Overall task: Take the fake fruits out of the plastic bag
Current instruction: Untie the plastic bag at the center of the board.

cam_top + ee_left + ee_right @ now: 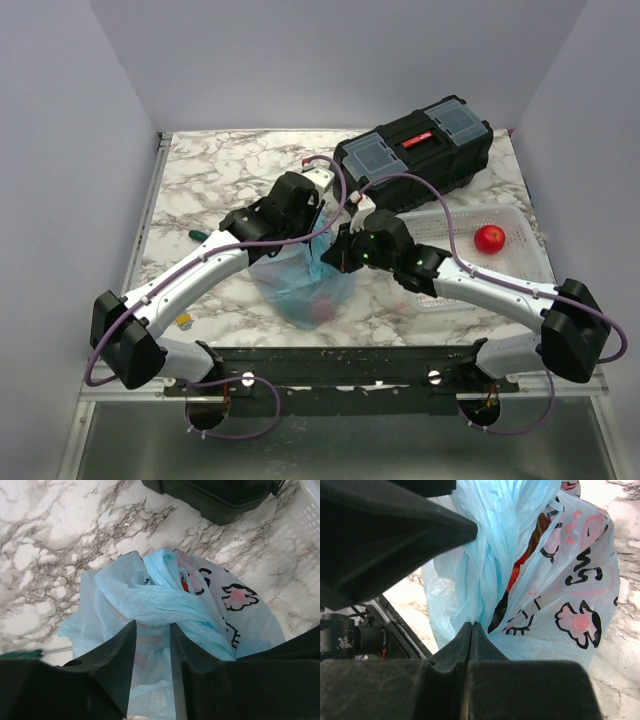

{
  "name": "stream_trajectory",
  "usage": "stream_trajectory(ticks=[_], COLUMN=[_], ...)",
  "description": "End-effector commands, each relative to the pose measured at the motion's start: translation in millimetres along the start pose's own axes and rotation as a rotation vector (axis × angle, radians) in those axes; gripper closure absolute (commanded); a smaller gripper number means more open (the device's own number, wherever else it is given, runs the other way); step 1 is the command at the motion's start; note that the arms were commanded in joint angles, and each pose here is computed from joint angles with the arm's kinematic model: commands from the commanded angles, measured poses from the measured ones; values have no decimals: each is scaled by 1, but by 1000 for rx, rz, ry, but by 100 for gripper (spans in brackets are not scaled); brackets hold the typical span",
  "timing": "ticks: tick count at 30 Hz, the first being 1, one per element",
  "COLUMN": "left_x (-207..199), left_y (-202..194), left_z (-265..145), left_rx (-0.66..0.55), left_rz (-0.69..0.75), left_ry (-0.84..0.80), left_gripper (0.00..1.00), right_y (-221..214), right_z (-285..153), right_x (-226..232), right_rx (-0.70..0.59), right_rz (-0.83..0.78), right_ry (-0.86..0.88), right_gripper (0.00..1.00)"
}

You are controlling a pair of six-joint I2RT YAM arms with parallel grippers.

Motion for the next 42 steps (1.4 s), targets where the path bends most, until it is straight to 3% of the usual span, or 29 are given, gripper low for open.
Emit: stream_trajectory(ticks=[1, 3, 7, 17, 18, 20, 22, 31, 34, 39, 42], left_x=[9, 10, 15, 22, 18, 6, -4, -13, -18, -11, -6], left_y=[6, 7, 6, 4, 4, 7, 14, 23, 22, 26, 27], left_z=[-9, -12, -19, -36, -34, -29, -24, 3, 9, 6, -2], left_rx=[-10, -19, -47, -131, -130, -121, -79, 180, 208, 198, 172], left_rz=[-12, -11, -13, -26, -20, -18, -58, -42, -50, -21, -12], left_ry=[94, 103, 150, 186, 126, -16, -98, -52, -57, 9, 27], left_gripper=[78, 89, 100, 100, 90, 57, 40, 34, 38, 67, 78], right_y=[-2, -4, -5, -6, -5, -2, 1, 0, 1, 3, -3], right_z=[-4, -5, -6, -7, -8, -8, -10, -20, -20, -16, -13], right_x=[2, 0, 0, 0, 0, 3, 5, 4, 5, 7, 2], right_rx=[-2, -4, 1, 0, 1, 0, -7, -33, -31, -22, -7], right_rz=[2, 2, 4, -3, -3, -6, -8, 1, 2, 2, 6], right_ry=[22, 18, 19, 13, 11, 19, 31, 27, 31, 37, 22], right_gripper=[99, 99, 99, 99, 99, 99, 99, 99, 99, 99, 99])
Point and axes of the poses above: each gripper's point midway between its finger pads, its own z axis out along the fingers, its own x axis along the line the jaws close on, y = z × x, the point moved 10 cm from there along -z, back along the fingers, and after that the axes turned 5 degrees about z, right-handed, at the moved point
